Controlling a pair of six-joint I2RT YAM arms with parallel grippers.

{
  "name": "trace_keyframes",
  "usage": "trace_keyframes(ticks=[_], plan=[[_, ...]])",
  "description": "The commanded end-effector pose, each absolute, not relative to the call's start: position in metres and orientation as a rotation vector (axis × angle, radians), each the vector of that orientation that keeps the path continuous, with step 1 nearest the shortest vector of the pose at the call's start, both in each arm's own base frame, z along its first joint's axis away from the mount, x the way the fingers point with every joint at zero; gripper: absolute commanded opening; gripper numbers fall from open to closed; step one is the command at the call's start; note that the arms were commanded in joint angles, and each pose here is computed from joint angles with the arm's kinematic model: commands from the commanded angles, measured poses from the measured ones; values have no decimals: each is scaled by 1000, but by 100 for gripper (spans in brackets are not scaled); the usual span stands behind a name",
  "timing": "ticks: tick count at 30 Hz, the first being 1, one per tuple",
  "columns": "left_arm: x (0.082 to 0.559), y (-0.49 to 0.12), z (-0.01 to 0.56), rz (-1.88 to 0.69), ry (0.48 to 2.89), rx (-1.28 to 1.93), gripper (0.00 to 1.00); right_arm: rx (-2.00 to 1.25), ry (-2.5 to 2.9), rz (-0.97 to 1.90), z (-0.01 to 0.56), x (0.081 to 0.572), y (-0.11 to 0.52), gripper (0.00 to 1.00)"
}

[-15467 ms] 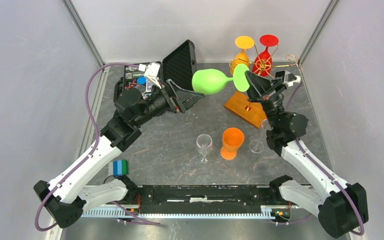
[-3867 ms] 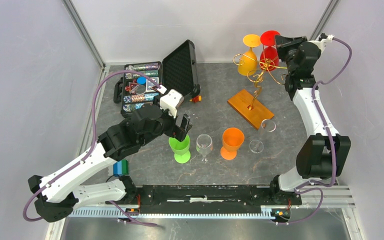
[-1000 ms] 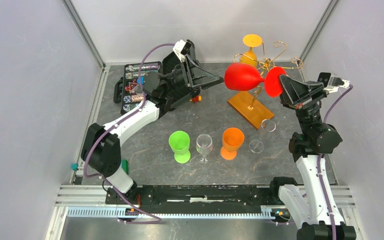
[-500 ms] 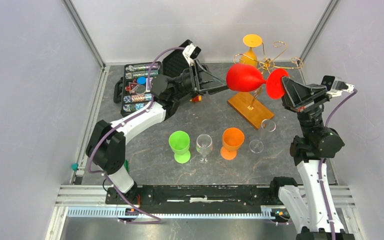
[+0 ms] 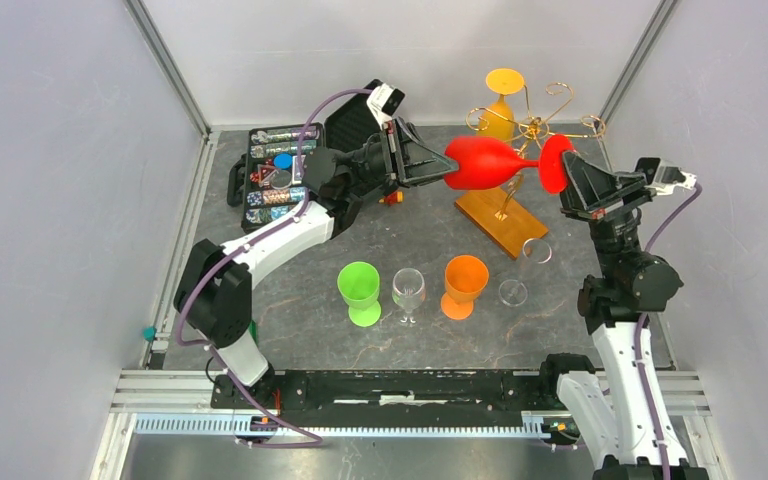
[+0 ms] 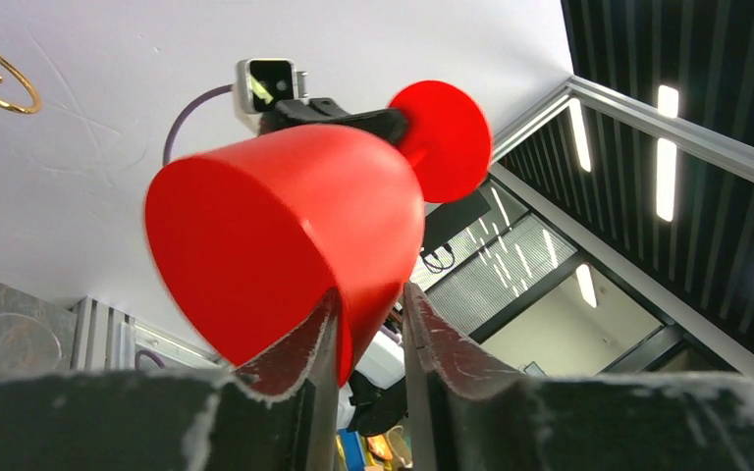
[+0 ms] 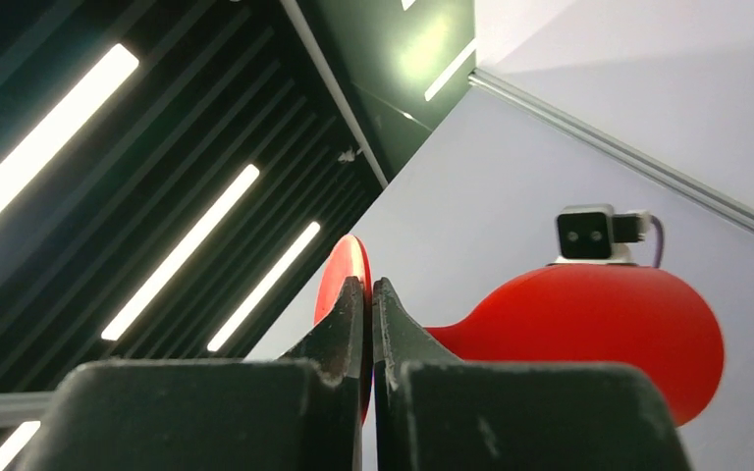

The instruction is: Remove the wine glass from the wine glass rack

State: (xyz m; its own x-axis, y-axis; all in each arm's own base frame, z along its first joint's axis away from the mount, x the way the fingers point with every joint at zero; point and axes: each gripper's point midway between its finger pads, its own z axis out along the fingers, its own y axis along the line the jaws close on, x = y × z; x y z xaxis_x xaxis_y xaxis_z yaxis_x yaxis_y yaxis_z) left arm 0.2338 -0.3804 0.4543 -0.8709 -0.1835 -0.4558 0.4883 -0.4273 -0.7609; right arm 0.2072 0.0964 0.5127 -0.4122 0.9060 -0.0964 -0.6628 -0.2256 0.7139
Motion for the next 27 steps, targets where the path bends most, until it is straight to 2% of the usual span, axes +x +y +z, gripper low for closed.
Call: trace_keyframes(ticks=[1,4,7,21,22,25,26,27], plan=[[199,-368,489,-2353,1206,582,25,601,971,1803,460,252,95,0],[195,-366,491,-2348,1200,593,17,665,963,1807,445,263,90,0],[195,-366,490,-2344,1202,598,3,704,961,1804,435,269,87,0],[197,-369,482,-2274,1246,593,2,750,941,1782,425,276,81,0],[197,-369,481,-2262,1251,594,2,754,946,1780,424,278,81,4],[201,-369,479,-2213,1278,582,2,737,951,1757,424,278,81,37],[202,-369,479,-2187,1281,579,2,726,948,1737,425,278,81,51],[203,-368,480,-2163,1291,573,2,726,959,1715,423,280,80,59]])
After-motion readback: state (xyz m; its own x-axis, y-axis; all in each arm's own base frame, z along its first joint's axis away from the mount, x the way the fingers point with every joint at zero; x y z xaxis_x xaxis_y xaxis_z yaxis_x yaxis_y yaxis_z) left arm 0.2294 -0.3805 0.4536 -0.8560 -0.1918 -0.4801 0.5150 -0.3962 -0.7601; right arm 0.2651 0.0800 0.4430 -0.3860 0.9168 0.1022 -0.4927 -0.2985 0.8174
